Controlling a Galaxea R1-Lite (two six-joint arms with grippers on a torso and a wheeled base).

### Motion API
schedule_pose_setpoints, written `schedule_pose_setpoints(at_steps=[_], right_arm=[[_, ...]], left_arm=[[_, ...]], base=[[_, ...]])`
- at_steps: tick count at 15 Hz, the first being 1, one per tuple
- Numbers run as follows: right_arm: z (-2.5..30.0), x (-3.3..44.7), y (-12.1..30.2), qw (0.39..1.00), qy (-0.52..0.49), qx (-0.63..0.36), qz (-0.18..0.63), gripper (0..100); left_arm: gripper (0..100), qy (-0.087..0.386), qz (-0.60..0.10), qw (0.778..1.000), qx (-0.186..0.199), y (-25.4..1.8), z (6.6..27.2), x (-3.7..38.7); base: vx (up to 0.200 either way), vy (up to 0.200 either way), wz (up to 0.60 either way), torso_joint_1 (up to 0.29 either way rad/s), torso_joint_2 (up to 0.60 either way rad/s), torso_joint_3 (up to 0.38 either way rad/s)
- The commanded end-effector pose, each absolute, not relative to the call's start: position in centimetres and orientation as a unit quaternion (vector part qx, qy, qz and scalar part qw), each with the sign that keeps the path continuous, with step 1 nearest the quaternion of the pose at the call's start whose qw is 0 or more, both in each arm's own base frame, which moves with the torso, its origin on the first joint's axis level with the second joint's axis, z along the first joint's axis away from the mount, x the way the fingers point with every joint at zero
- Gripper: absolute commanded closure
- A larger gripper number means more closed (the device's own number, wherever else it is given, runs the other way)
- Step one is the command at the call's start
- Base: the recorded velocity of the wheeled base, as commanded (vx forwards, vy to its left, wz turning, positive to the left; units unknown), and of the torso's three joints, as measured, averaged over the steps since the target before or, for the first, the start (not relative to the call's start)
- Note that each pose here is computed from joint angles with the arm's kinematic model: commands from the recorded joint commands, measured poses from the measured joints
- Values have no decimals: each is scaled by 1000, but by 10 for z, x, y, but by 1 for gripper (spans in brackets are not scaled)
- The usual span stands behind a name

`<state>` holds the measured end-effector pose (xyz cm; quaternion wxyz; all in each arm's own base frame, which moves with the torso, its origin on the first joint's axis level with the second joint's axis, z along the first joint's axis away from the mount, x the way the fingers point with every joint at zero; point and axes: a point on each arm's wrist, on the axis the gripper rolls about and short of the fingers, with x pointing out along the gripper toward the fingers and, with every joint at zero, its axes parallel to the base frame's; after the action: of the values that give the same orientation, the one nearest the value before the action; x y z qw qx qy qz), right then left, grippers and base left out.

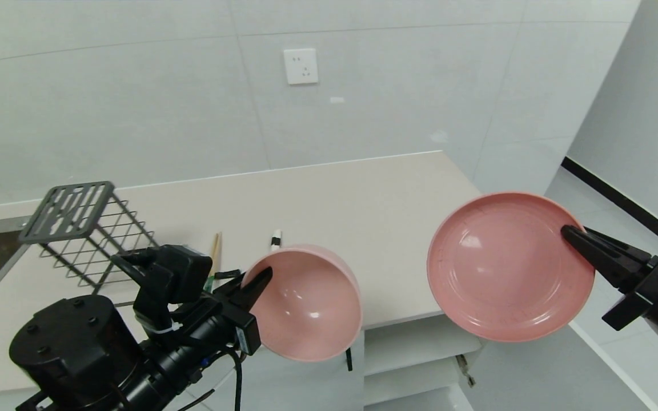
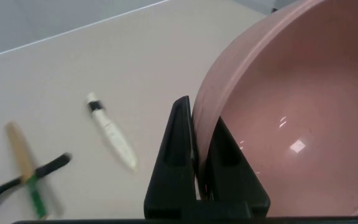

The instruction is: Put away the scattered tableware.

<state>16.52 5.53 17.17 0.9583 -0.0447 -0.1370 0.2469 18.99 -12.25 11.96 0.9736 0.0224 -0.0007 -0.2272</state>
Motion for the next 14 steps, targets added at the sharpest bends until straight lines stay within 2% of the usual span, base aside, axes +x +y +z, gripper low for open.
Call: schedule_pose_setpoints(at_steps=[1,3,6,10,14], right_arm=[[172,165,55,958,-137,-45,247,100],[172,165,55,958,-138,-45,248,100],[171,165,55,958,-136,-45,247,100],[171,165,55,958,-136,-45,247,100],[171,165,55,958,-136,-45,247,100]], left_arm=[[100,-1,-227,974,22,-122,120,189],[100,-6,-228,973,21,-121,122,188],[100,-9,-228,973,19,-120,124,187],[100,-10,-228,973,19,-120,124,186],[100,-10,-229,973,18,-119,125,184]], base=[[0,-200,0,17,12,-2],[0,-200,0,-17,24,22],[0,0,0,-137,290,142],[0,0,0,-10,26,13],[-200,0,0,0,5,4]])
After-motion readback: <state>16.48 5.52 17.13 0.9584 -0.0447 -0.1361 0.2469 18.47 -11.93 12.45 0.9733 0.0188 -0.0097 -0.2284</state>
